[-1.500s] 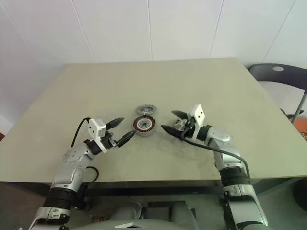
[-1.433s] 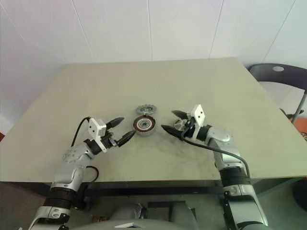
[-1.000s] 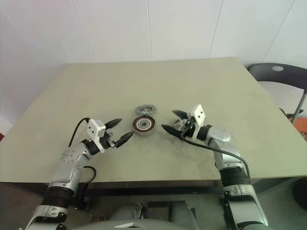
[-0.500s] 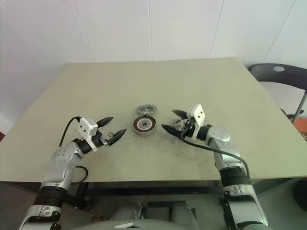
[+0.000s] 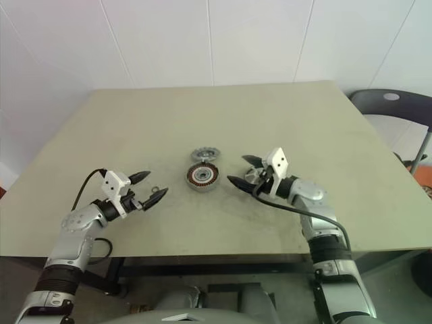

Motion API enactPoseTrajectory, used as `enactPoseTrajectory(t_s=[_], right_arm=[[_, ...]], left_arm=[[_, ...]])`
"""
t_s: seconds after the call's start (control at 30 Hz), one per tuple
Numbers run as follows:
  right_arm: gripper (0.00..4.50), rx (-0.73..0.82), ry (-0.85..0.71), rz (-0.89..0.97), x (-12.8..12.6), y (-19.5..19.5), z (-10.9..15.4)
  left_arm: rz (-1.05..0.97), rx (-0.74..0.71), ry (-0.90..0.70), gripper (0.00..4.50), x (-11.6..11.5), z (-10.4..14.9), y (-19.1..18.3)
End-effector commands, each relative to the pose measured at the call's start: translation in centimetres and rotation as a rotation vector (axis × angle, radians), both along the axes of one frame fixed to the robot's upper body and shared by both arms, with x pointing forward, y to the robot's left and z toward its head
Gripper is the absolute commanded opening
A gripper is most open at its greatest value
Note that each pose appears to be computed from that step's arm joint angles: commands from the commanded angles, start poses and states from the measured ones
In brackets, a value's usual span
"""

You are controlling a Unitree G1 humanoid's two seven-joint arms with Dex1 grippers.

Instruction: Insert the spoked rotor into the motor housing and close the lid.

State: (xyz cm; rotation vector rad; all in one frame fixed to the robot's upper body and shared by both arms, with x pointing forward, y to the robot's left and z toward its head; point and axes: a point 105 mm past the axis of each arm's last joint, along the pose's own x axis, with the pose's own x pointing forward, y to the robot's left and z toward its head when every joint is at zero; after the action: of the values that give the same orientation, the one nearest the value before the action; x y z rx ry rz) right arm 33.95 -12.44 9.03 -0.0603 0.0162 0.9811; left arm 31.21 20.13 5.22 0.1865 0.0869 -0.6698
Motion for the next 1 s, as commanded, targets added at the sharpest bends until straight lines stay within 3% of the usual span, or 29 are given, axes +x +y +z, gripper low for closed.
enactPoseTrajectory(t_s=[0.03, 0.33, 0.5, 1.0], right_arm=[[4.49, 0.012, -0.066, 0.009, 0.5, 0.6, 1.6], [4.49, 0.035, -0.047, 0.068, -0.5, 0.8, 2.0], [4.49, -0.097, -0.06, 0.139, -1.5, 1.1, 1.3], [4.49, -0.168, -0.082, 0.179, -2.1, 1.2, 1.6]], left_arm=[[0.033, 0.033, -0.002, 4.5, 0.6, 0.5, 0.9], [-0.002, 0.019, 0.051, 4.5, 0.8, -0.3, -0.4], [-0.02, 0.007, 0.051, 4.5, 1.1, -0.5, -1.4], [-0.011, 0.051, 0.036, 4.5, 1.5, -0.6, -1.2]])
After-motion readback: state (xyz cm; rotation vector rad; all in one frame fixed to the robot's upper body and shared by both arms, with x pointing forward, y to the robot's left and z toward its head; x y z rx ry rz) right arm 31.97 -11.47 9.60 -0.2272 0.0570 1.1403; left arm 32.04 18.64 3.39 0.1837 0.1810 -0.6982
